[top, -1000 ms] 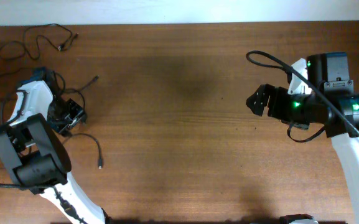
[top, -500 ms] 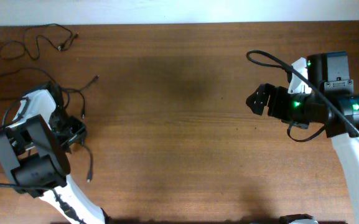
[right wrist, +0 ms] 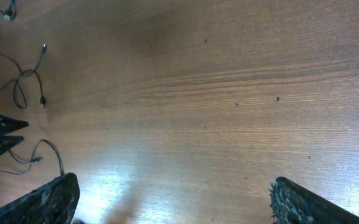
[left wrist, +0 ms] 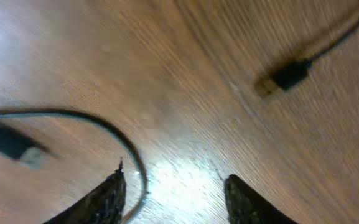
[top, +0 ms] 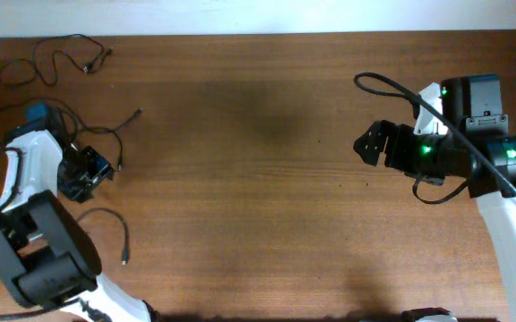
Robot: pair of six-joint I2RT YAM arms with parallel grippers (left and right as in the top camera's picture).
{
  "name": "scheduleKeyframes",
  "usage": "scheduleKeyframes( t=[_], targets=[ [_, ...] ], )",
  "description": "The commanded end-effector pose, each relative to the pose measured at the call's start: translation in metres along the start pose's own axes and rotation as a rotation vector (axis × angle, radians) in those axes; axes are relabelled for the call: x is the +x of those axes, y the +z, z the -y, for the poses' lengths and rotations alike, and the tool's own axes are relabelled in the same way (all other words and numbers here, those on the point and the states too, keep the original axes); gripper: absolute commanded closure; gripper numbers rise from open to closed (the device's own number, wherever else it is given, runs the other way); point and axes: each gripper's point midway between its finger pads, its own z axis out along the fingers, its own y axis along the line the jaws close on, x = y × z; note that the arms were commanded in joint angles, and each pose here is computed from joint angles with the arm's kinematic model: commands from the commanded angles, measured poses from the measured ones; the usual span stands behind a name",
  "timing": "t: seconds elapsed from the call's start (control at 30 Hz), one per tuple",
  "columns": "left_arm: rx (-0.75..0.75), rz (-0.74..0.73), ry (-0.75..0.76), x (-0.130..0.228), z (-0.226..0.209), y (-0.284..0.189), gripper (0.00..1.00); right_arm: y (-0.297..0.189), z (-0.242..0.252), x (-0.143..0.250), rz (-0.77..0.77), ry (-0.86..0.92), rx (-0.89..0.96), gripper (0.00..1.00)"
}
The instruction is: Untangle cables
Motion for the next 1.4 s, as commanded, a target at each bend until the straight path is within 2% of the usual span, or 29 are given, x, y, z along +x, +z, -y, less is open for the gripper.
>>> scheduleKeyframes(
  t=[0.0, 0.07, 0.17, 0.2, 0.37, 0.43, 0.5, 0.6, 0.67, 0.73, 0.8, 0.87, 0.97, 1.03, 1.17, 1.2, 1.23, 1.37],
  targets=[
    [-0.139, 0.097, -0.166, -0.022, -0.044, -0.012, 0.44, -0.002, -0.001, 0.002, -0.006, -0.034, -0.01, 0.02],
    [-0.17, 0.143, -0.298, -0.036, -0.073, -0.015, 0.4, -0.002, -0.001, 0.002, -0.008, -0.033, -0.009, 0.02],
    [-0.111, 0.206, -0.415, -0.062, -0.102, -0.017, 0.28, -0.002, -0.001, 0.001, -0.004, -0.051, -0.011, 0.02],
    [-0.106, 0.229, -0.452, -0.069, -0.115, -0.018, 0.01, -0.002, -0.001, 0.001, -0.004, -0.061, -0.01, 0.02],
    [-0.147, 0.322, -0.611, -0.088, -0.183, -0.026, 0.01, -0.002, -0.001, 0.001, -0.003, -0.069, -0.011, 0.02],
    [-0.201, 0.336, -0.657, -0.086, -0.207, -0.029, 0.01, -0.002, -0.001, 0.001, -0.003, -0.069, -0.011, 0.02],
    [-0.315, 0.352, -0.717, -0.079, -0.245, -0.033, 0.01, -0.002, -0.001, 0.001, -0.004, -0.068, -0.011, 0.02],
    [-0.333, 0.323, -0.772, -0.072, -0.268, -0.023, 0.0, -0.002, -0.001, 0.001, -0.003, -0.069, -0.011, 0.02],
    [-0.331, 0.298, -0.763, -0.073, -0.272, -0.01, 0.0, -0.002, -0.001, 0.001, -0.003, -0.068, -0.011, 0.02],
    [-0.255, 0.259, -0.675, -0.082, -0.26, 0.013, 0.0, -0.002, -0.001, 0.001, -0.004, -0.068, -0.011, 0.02],
    [-0.234, 0.232, -0.657, -0.084, -0.256, 0.03, 0.01, -0.002, -0.001, 0.002, -0.005, -0.068, -0.011, 0.02],
    [-0.21, 0.25, -0.63, -0.093, -0.254, 0.035, 0.0, -0.002, -0.001, 0.002, -0.005, -0.067, -0.011, 0.02],
    [-0.088, 0.285, -0.542, -0.11, -0.235, 0.035, 0.01, -0.002, -0.002, 0.001, -0.002, -0.069, -0.012, 0.02],
    [-0.086, 0.287, -0.542, -0.111, -0.235, 0.035, 0.1, -0.002, -0.002, 0.001, 0.0, -0.069, -0.012, 0.02],
    [-0.087, 0.275, -0.542, -0.108, -0.235, 0.037, 0.22, -0.002, -0.002, 0.001, -0.001, -0.069, -0.012, 0.02],
    [-0.083, 0.269, -0.542, -0.107, -0.234, 0.037, 0.28, -0.002, -0.002, 0.001, -0.001, -0.069, -0.012, 0.02],
    [-0.066, 0.268, -0.54, -0.107, -0.231, 0.037, 0.31, -0.002, -0.002, 0.001, -0.001, -0.069, -0.012, 0.02],
    [-0.016, 0.263, -0.533, -0.109, -0.222, 0.038, 0.3, -0.002, -0.002, 0.001, -0.001, -0.069, -0.012, 0.02]
  ],
)
